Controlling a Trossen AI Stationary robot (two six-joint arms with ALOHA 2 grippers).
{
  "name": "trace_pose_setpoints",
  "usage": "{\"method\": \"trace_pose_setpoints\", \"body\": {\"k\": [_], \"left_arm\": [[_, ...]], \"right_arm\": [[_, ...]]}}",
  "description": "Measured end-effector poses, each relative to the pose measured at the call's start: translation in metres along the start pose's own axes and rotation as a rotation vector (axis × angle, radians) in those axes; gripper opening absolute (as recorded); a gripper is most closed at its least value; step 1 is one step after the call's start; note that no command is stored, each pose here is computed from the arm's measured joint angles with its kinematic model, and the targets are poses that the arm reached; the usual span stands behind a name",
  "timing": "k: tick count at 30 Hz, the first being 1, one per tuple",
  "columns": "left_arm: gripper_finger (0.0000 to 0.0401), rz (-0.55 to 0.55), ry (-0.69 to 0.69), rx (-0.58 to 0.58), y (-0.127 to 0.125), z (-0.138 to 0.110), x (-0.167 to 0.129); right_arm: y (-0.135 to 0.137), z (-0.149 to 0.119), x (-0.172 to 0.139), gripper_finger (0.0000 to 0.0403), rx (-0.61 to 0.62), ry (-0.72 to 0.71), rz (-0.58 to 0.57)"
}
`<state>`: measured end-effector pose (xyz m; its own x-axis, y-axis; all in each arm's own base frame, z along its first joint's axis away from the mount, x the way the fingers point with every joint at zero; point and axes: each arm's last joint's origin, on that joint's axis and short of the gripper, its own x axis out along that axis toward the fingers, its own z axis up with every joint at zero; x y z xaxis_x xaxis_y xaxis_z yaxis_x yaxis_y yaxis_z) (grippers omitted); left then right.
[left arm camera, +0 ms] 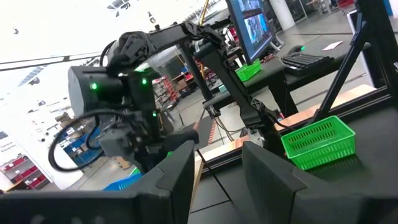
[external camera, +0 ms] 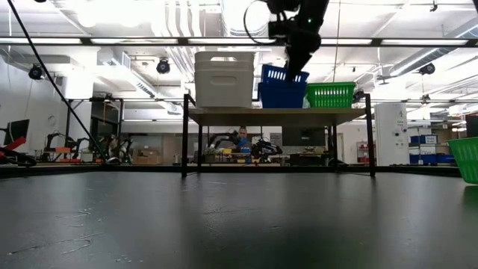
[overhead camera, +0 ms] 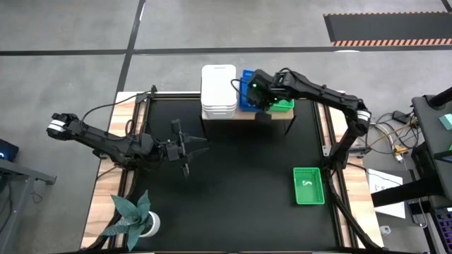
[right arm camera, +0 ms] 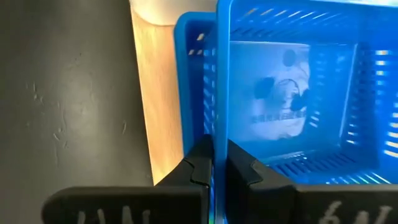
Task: Stack baskets on shelf by color
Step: Stack the blue bin on top of the blue bin on the shelf
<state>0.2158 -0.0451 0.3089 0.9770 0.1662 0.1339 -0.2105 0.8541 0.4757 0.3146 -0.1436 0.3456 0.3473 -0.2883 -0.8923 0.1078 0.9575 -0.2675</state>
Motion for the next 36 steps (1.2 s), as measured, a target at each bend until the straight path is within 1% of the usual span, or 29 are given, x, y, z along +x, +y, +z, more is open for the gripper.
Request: {"method": "trace_pose_setpoints", "body": {"k": [10,13,17,21,24,30,36], "left_arm": [[0.0120,0.000,0.000,0.001,0.000,0.000,0.000],[0.0120,0.000,0.000,0.001,0.000,0.000,0.000],[0.0120,0.000,0.000,0.001,0.000,0.000,0.000],[0.0120,0.000,0.000,0.001,0.000,0.000,0.000],[0.0120,0.000,0.000,0.001,0.000,0.000,0.000],[0.0120,0.000,0.000,0.001,0.000,0.000,0.000],[0.0120,0.000,0.000,0.001,0.000,0.000,0.000]], "right_arm": [[0.001,0.003,0.017,0.0012,-0.028,0.053,0.017],[0.001,0.003,0.018,0.0025,-0.034,0.057,0.020],[0.001,0.002,0.016,0.0054,-0.040,0.056,0.019],[0.001,0.001,0.013,0.0078,-0.040,0.056,0.019],[0.000,0.002,0.010,0.0088,-0.039,0.050,0.014],[-0.002,0.004,-0.001,0.0091,-0.037,0.044,0.017],[-0.004,0.006,-0.015,0.0097,-0.009,0.036,0.010]]}}
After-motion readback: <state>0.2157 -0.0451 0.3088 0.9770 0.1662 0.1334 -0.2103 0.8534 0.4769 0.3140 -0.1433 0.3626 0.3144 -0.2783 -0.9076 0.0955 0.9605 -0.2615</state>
